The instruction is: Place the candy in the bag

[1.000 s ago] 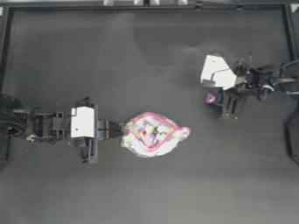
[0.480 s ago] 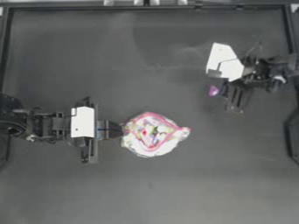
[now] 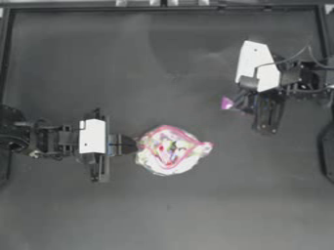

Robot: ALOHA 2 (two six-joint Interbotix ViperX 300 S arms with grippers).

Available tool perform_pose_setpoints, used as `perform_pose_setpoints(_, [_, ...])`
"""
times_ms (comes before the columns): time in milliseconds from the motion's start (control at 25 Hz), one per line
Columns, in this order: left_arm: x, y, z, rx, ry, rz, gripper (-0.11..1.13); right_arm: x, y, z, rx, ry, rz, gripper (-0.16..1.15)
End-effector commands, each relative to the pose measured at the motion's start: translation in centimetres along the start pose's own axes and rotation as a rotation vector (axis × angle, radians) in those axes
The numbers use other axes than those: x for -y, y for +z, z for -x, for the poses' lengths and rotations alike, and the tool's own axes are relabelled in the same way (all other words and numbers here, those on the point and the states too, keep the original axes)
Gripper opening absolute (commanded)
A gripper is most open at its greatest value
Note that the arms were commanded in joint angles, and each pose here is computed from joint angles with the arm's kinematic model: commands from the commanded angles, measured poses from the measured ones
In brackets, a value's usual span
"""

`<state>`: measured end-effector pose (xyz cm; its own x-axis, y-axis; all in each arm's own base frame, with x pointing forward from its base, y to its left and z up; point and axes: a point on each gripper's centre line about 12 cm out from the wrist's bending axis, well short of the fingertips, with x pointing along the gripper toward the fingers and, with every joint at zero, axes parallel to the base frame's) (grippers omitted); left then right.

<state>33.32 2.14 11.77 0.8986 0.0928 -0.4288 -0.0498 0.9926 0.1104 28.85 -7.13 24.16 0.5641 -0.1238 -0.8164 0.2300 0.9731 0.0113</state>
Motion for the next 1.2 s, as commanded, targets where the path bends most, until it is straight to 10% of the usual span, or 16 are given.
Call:
perform_pose_setpoints(40, [-0.1, 1.4, 0.0, 0.044, 0.004, 0.004, 0.04, -1.6, 3.0, 1.4, 0.079, 0.034, 0.037, 0.34])
perform_pose_setpoints(520, [0.2, 1.5, 0.1, 0.048, -0.003, 0.0, 0.04, -6.7, 8.0, -3.4, 0.049, 0.091, 0.174, 0.34])
perform_pose_setpoints(1200, [0.2, 1.6, 0.1, 0.051, -0.004, -0.002, 0.04, -8.4, 7.8, -10.1, -0.017, 0.106, 0.196, 0.34])
